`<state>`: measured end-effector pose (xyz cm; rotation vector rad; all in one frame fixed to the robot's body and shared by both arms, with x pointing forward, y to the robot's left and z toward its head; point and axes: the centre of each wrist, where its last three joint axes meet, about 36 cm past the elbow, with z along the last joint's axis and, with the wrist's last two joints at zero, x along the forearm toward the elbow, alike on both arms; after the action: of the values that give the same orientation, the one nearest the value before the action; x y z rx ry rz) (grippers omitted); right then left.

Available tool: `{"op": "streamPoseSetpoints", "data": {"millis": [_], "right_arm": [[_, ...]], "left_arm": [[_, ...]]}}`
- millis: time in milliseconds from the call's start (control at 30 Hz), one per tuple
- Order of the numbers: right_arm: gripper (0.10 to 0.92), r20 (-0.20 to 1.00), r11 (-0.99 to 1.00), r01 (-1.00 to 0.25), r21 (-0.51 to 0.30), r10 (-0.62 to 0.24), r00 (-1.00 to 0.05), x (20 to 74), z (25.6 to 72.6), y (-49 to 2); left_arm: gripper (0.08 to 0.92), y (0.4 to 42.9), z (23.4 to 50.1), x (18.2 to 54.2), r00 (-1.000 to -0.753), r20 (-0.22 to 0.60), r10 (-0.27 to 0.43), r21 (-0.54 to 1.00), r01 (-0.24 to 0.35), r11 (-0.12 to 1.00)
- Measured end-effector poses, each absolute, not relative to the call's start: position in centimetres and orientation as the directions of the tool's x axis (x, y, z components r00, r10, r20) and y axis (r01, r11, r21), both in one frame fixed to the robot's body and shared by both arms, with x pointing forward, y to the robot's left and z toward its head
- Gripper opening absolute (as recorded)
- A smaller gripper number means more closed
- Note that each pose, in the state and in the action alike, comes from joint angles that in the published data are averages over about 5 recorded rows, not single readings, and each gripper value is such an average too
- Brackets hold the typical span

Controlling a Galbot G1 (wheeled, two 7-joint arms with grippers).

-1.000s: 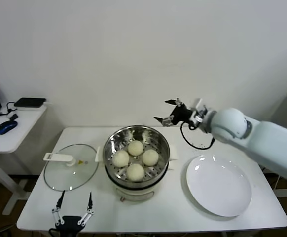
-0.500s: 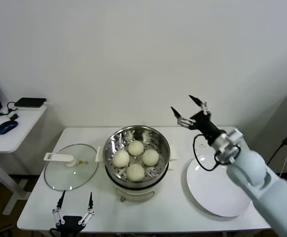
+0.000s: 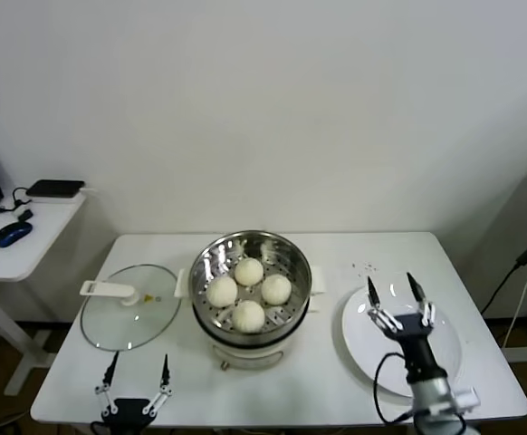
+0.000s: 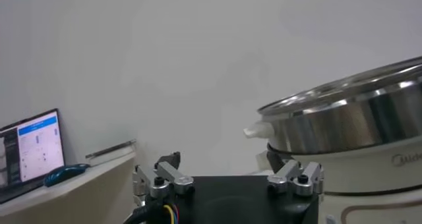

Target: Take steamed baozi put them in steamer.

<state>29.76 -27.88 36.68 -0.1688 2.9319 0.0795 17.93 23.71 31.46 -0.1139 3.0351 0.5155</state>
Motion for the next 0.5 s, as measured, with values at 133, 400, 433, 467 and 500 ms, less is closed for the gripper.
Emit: {"op": "streamPoseSetpoints", "data": {"millis": [133, 400, 433, 467, 500], "right_arm": [[0.823, -0.206, 0.996, -0.066, 0.057, -0.053, -0.977, 27.8, 35.3, -27.8], [0.823, -0.209, 0.998, -0.012, 0.067, 0.002, -0.978, 25.5, 34.0, -27.4], [0.823, -0.209, 0.998, -0.009, 0.068, 0.006, -0.978, 25.3, 33.9, -27.4], [0.823, -0.208, 0.998, -0.006, 0.068, 0.008, -0.978, 25.1, 33.8, -27.3], [0.823, -0.208, 0.998, -0.004, 0.069, 0.011, -0.978, 24.9, 33.7, -27.3]], "left_arm": [[0.823, 23.7, 31.5, 17.9, -0.995, -0.075, -0.063, 0.327, -0.084, 0.941], [0.823, 23.6, 31.7, 17.8, -0.995, -0.080, -0.061, 0.326, -0.083, 0.942], [0.823, 23.6, 31.8, 17.8, -0.995, -0.081, -0.060, 0.325, -0.083, 0.942], [0.823, 23.6, 31.8, 17.8, -0.995, -0.082, -0.059, 0.325, -0.083, 0.942], [0.823, 23.6, 31.9, 17.8, -0.995, -0.083, -0.059, 0.325, -0.083, 0.942]]}}
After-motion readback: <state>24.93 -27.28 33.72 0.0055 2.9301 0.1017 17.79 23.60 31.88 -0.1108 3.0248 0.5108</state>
